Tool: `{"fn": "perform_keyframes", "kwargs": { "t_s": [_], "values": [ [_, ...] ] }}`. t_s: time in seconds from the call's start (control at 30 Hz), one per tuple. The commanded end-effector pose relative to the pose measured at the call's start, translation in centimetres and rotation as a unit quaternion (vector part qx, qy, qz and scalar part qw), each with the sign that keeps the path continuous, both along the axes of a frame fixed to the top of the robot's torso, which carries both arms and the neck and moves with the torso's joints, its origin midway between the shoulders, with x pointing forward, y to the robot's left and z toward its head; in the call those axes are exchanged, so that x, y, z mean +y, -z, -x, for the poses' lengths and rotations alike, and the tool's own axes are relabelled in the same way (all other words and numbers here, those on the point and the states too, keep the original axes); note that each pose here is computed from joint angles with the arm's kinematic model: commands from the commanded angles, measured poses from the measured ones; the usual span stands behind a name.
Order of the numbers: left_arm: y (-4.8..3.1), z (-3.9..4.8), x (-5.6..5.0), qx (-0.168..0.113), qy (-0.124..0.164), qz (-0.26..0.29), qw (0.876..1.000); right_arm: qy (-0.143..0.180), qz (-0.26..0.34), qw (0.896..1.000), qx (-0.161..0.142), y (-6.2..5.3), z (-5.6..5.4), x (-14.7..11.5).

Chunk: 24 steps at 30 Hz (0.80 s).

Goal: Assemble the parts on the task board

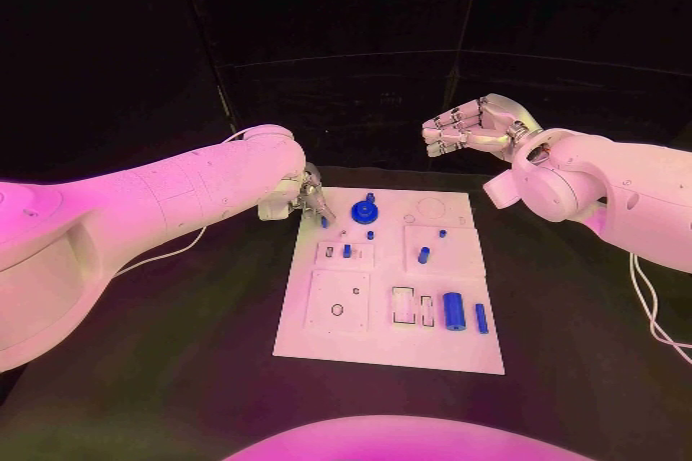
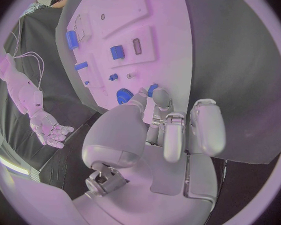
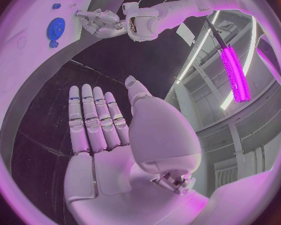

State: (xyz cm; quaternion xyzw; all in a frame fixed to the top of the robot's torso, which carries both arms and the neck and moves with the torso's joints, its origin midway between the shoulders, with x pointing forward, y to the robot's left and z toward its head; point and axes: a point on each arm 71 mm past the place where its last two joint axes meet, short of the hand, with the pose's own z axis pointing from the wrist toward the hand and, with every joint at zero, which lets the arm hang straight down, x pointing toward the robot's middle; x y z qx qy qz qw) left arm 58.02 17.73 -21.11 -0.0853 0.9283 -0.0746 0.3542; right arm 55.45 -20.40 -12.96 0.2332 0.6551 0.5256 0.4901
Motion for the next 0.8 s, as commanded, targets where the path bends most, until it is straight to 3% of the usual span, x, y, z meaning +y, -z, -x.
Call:
{"fn": "perform_keyframes", "kwargs": {
  "t_s": [0.03, 0.57, 0.8],
  "values": [
    [-0.06, -0.01, -0.04, 0.001, 0.002, -0.004, 1.000, -0.006, -0.001, 1.000, -0.001, -0.14, 0.01, 0.13],
    [-0.32, -0.18, -0.11, -0.023, -0.011, 0.035, 0.999, -0.008, 0.000, 1.000, 0.004, -0.07, 0.04, 0.04],
    [-0.44, 0.41, 0.50, -0.025, -0.027, 0.062, 0.997, -0.007, 0.002, 1.000, 0.006, -0.03, 0.01, -0.18]
  ]
}}
